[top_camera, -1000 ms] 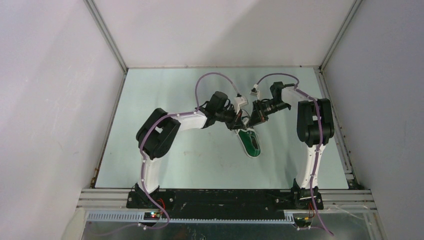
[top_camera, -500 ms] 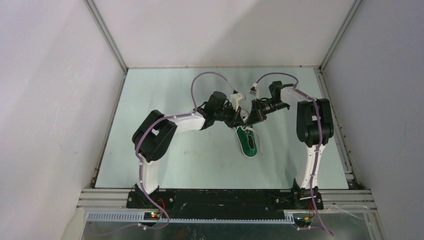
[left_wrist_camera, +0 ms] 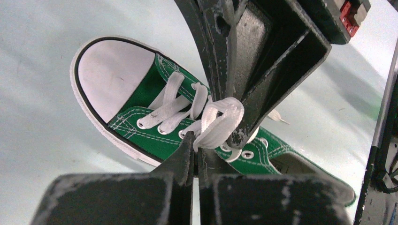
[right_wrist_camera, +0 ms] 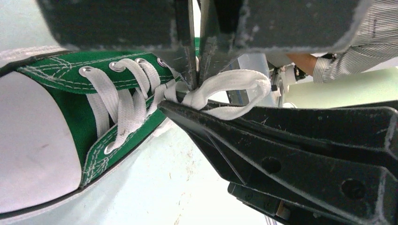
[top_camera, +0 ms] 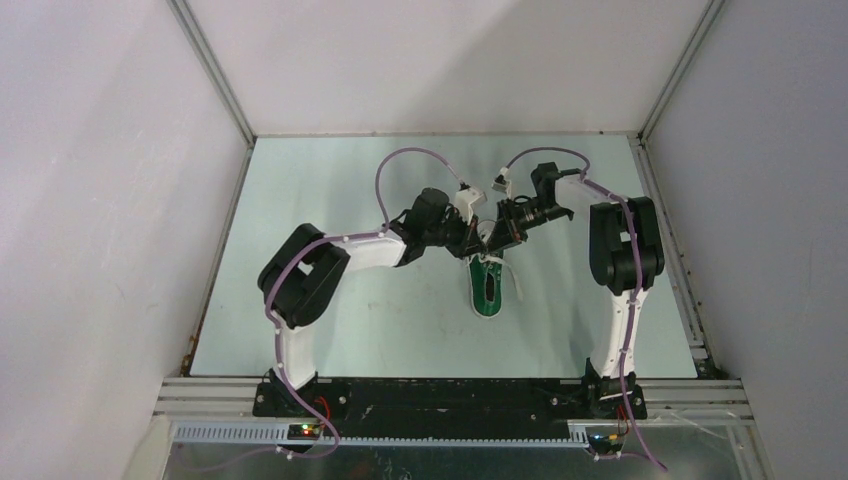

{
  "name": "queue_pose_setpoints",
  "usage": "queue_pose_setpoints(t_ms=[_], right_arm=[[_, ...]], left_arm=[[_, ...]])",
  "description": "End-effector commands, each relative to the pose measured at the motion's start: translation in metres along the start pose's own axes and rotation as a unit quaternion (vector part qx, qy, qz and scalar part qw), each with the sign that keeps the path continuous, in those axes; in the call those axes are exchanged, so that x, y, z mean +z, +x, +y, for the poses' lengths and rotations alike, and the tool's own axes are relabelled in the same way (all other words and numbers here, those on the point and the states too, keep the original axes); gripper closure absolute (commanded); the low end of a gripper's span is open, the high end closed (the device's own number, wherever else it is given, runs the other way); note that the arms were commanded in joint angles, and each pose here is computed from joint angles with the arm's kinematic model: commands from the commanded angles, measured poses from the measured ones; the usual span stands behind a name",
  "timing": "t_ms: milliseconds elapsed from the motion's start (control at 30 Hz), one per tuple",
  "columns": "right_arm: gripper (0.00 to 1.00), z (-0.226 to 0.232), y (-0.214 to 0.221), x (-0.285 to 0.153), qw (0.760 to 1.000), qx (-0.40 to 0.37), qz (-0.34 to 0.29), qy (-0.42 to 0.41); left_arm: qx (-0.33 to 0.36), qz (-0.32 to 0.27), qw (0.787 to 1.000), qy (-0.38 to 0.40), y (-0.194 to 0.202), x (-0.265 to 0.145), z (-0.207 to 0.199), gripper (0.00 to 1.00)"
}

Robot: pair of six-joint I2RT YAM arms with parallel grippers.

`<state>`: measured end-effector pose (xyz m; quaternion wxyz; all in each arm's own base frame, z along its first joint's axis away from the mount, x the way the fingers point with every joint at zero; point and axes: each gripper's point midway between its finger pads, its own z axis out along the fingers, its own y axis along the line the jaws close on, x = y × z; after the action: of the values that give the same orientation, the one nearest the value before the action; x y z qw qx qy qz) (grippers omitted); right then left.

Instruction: Tie the shoes

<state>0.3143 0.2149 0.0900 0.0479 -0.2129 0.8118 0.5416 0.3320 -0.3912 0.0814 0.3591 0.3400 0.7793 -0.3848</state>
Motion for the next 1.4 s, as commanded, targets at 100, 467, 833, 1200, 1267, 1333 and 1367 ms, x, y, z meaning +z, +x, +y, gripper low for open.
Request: queue_pose_setpoints(t_ms=[100, 467, 833, 1200, 1267, 1333, 1367], right_arm=[[0.8, 0.019, 0.004, -0.002, 0.998, 0.049, 0.01, -0.026], [0.61, -0.008, -0.012, -0.053, 0.999, 0.012, -0.012, 0.045], [0.68, -0.023, -0.011, -0.026, 0.995, -0.035, 0.023, 0.087], [0.7, -0.028, -0.01, -0.017, 0.996, -0.02, 0.03, 0.082], [0.7, -0.029, -0.01, -0.016, 0.996, -0.018, 0.031, 0.083], [0.69, -0.03, -0.011, -0.015, 0.996, -0.015, 0.031, 0.083], [0.69, -0.03, -0.012, -0.014, 0.996, -0.015, 0.029, 0.079]], left_arm=[[0.016, -0.092, 0.996, -0.013, -0.051, 0.016, 0.006, 1.0], [0.029, -0.066, 0.997, 0.011, -0.025, 0.012, -0.002, 1.0], [0.014, -0.077, 0.997, 0.016, -0.028, 0.006, -0.006, 1.0], [-0.001, -0.09, 0.995, 0.028, -0.033, 0.002, -0.012, 1.0], [-0.004, -0.093, 0.995, 0.03, -0.034, 0.001, -0.012, 1.0], [-0.005, -0.096, 0.995, 0.034, -0.034, 0.001, -0.013, 1.0], [-0.008, -0.1, 0.994, 0.039, -0.036, 0.0, -0.015, 1.0]])
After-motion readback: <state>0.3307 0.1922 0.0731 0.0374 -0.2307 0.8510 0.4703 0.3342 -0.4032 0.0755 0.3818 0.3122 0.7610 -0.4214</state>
